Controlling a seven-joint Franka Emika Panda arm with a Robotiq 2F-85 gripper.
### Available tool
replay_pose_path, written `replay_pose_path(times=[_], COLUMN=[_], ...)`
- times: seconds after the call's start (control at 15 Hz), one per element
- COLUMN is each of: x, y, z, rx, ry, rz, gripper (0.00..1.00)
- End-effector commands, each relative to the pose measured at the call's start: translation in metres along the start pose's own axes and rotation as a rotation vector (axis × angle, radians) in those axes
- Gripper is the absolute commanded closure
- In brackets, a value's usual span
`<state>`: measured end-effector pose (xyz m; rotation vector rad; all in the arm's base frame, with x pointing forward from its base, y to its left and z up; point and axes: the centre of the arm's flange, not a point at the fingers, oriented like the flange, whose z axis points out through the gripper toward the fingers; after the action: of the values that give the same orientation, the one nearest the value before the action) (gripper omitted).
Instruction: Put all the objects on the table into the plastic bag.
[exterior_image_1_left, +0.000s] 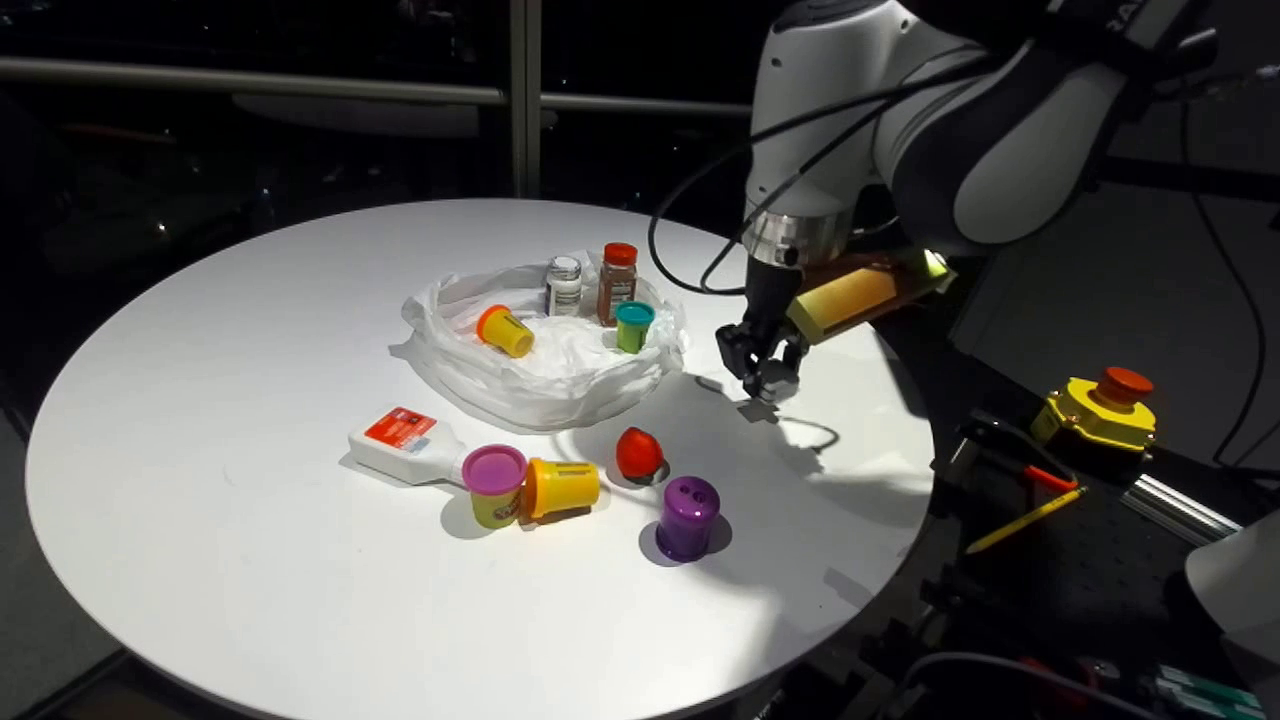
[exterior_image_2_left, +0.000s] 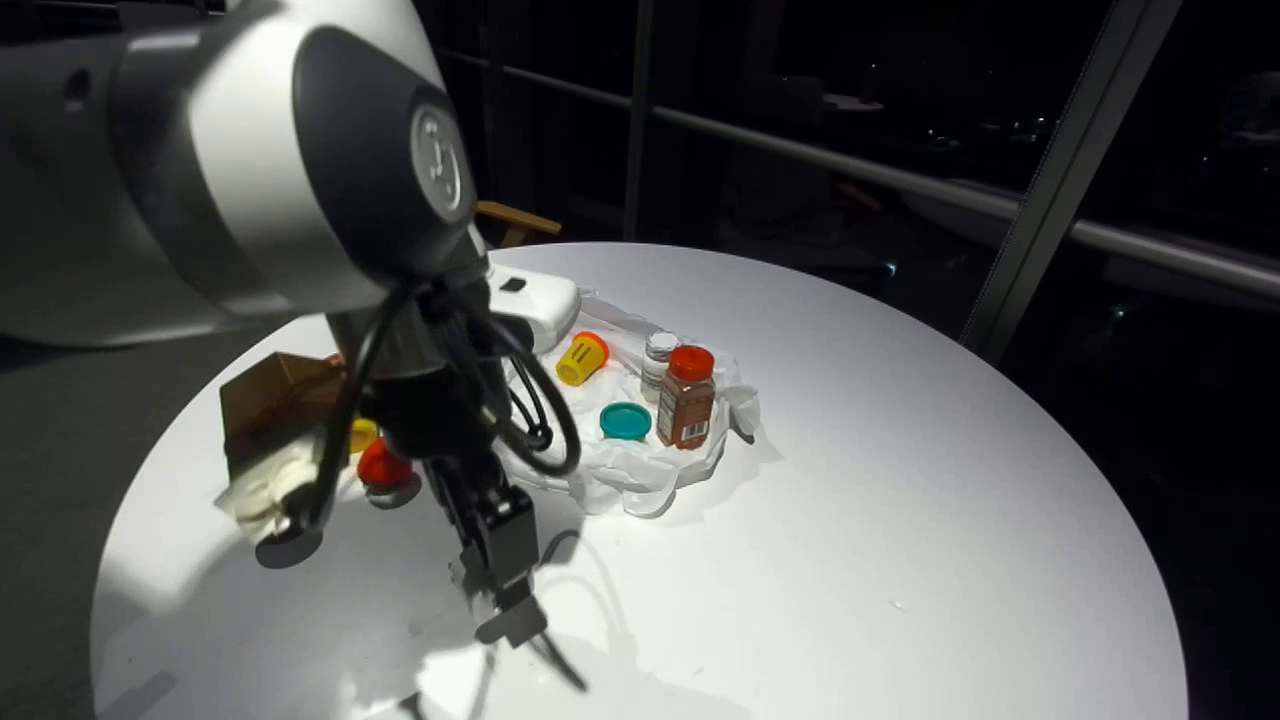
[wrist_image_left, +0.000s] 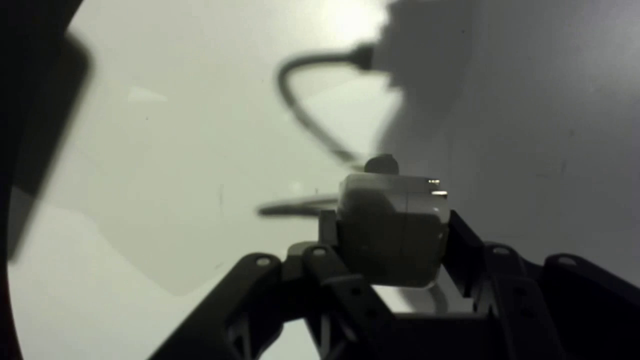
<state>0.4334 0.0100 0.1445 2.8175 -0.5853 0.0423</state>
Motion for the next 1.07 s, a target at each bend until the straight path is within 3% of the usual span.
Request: replay_pose_path(times=[0.0, 0.4, 1.0], x=[0.040, 0.107, 0.167], y=[-0.025, -0.080, -0.130], z=[-0.056, -0.075, -0.029], rx=[-0.025, 0.069, 0.118], ry=[0.069, 0.177, 0.165], rz=[0.038, 0.046, 0.145], gripper=[0.73, 0.73, 0.73])
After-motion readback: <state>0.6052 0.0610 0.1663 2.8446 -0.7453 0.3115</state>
